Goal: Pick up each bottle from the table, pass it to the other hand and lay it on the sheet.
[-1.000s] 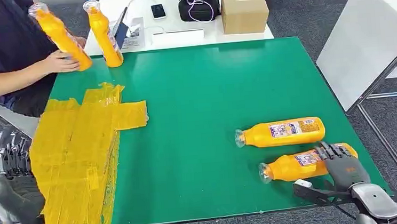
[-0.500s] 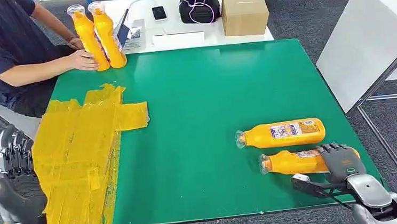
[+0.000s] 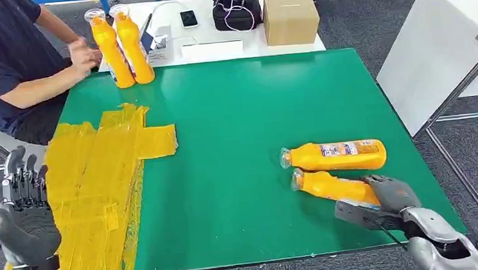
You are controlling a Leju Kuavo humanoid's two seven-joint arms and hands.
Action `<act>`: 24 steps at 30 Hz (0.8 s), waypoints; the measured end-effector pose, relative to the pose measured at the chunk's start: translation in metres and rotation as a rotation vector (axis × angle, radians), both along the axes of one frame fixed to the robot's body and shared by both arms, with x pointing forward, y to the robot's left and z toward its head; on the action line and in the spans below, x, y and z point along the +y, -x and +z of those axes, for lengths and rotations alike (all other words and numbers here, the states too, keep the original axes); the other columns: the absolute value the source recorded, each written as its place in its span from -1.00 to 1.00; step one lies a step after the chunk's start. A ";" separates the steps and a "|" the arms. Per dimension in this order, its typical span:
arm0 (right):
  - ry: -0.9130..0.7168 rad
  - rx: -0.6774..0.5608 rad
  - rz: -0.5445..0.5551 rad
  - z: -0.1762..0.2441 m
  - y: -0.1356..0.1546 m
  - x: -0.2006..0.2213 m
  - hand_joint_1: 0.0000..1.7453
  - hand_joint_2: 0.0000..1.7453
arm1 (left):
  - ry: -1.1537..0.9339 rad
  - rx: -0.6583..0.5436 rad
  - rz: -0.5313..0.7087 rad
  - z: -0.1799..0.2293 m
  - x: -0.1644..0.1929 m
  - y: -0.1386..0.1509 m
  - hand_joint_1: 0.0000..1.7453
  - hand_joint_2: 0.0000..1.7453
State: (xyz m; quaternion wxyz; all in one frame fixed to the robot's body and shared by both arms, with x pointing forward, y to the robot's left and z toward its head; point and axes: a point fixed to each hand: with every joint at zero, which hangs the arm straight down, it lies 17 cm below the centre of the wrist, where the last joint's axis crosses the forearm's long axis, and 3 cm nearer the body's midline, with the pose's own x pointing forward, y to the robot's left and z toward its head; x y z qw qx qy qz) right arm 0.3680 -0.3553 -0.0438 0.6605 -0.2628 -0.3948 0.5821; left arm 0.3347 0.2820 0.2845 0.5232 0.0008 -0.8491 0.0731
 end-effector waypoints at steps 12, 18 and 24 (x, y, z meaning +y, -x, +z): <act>-0.432 -0.020 0.015 0.029 0.008 0.063 1.00 1.00 | 0.033 0.007 -0.035 -0.009 -0.004 0.010 -1.00 -1.00; -1.130 -0.016 0.061 0.135 0.020 0.159 1.00 1.00 | 0.176 0.013 -0.163 -0.015 -0.022 0.019 -1.00 1.00; -1.337 -0.113 0.125 0.207 -0.002 0.196 1.00 1.00 | 0.264 0.011 -0.341 -0.008 -0.066 0.014 -1.00 1.00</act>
